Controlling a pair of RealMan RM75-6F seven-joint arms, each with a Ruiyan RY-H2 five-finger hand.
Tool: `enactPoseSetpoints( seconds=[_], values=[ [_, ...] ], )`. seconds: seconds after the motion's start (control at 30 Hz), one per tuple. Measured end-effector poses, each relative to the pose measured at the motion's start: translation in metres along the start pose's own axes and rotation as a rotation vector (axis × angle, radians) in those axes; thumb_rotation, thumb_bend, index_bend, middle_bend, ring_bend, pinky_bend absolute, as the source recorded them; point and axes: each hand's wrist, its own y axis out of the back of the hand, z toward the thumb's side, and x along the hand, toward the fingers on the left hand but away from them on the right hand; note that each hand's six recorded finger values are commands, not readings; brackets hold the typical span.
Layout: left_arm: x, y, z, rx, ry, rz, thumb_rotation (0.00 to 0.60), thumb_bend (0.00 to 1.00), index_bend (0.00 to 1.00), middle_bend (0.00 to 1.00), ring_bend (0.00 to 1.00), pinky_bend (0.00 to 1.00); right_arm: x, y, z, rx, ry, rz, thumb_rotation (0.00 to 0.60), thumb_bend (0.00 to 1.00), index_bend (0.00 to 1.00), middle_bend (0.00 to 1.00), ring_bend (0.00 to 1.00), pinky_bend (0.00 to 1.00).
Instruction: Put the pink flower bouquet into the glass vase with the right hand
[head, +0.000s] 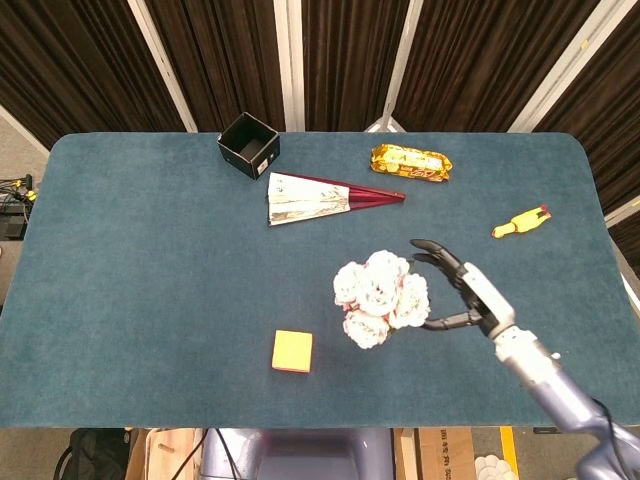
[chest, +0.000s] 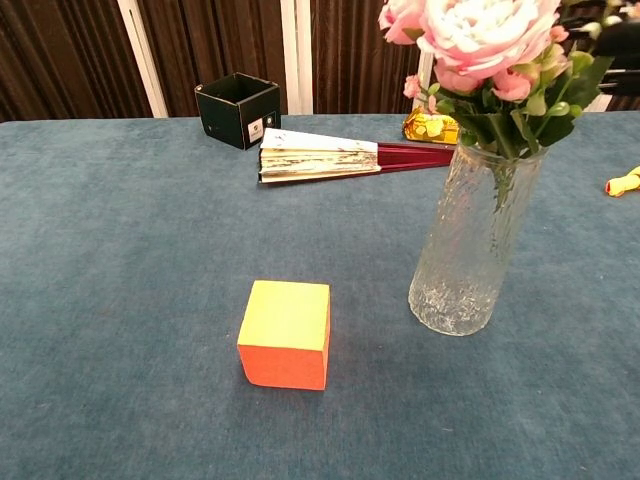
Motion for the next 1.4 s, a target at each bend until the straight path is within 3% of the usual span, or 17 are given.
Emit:
enactPoseSetpoints(
  seconds=[0.37, 0.53, 0.77, 1.0, 1.27, 1.4],
  values=[
    [0.000, 0.000, 0.001, -0.016, -0.009, -0.004, 0.600, 0.25, 0.09, 0.00, 0.00, 0.02, 0.070, 0.059, -0.018, 0.222, -0.067, -0.150, 0.600, 0.04, 0.13, 0.09, 0.12, 0.00],
    [0.000, 0.001, 0.000, -0.029, -0.013, -0.006, 0.600, 0.25, 0.09, 0.00, 0.00, 0.02, 0.100, 0.075, -0.024, 0.488, -0.070, -0.284, 0.600, 0.04, 0.13, 0.09, 0.12, 0.00],
    [0.001, 0.003, -0.003, -0.042, -0.010, -0.006, 0.600, 0.25, 0.09, 0.00, 0.00, 0.02, 0.154, 0.072, -0.039, 0.878, -0.071, -0.462, 0.600, 0.04, 0.13, 0.09, 0.08, 0.00],
    [0.004, 0.003, -0.009, -0.055, 0.008, -0.016, 0.600, 0.25, 0.09, 0.00, 0.00, 0.02, 0.169, 0.049, -0.053, 1.131, -0.068, -0.460, 0.600, 0.04, 0.13, 0.08, 0.06, 0.00],
    [0.005, 0.004, -0.008, -0.055, -0.003, -0.011, 0.600, 0.25, 0.09, 0.00, 0.00, 0.02, 0.168, 0.044, -0.075, 1.292, -0.201, -0.402, 0.600, 0.04, 0.13, 0.08, 0.06, 0.00],
    [0.006, 0.005, -0.009, -0.058, -0.001, -0.003, 0.600, 0.25, 0.09, 0.00, 0.00, 0.02, 0.167, 0.048, -0.079, 1.349, -0.246, -0.420, 0.600, 0.04, 0.13, 0.08, 0.05, 0.00]
  ],
)
